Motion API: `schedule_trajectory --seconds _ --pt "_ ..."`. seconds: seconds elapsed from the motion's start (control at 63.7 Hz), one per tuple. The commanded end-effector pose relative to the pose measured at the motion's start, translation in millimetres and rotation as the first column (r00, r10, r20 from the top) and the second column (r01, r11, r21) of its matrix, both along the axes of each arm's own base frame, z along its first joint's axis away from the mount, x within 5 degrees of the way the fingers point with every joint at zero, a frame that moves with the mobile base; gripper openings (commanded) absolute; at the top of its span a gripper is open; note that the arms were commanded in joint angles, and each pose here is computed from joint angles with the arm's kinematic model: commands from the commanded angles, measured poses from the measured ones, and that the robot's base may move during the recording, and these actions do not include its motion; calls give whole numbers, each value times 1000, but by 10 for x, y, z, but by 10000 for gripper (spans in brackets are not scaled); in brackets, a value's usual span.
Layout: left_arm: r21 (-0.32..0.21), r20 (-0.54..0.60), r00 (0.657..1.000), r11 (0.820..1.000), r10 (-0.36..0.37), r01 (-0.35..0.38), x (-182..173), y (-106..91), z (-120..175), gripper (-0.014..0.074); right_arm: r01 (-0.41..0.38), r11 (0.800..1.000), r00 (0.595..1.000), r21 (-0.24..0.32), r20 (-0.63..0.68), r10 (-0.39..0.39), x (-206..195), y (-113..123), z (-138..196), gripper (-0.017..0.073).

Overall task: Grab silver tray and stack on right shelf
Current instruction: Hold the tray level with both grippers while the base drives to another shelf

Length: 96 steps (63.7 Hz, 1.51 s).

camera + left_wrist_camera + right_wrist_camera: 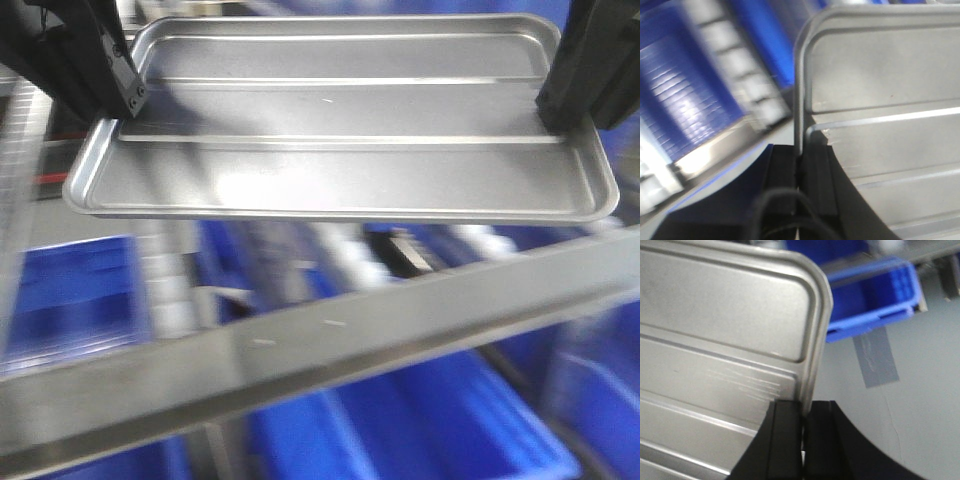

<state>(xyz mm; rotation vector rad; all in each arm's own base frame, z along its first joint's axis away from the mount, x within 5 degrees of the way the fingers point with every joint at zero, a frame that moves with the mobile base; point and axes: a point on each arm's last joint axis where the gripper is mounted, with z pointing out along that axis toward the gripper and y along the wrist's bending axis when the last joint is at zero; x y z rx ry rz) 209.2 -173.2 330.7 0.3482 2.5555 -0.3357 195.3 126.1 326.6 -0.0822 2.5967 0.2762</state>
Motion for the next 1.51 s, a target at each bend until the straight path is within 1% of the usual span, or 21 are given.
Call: schedule_trajectory --seconds 0.0,1.491 --pt "7 95 995 1000 -8 8 -9 71 200 -93 -8 999 998 -54 69 11 -16 -99 154 56" --pt "5 93 996 1000 -8 8 -9 70 200 -93 -7 998 998 -55 67 11 -17 -100 153 56"
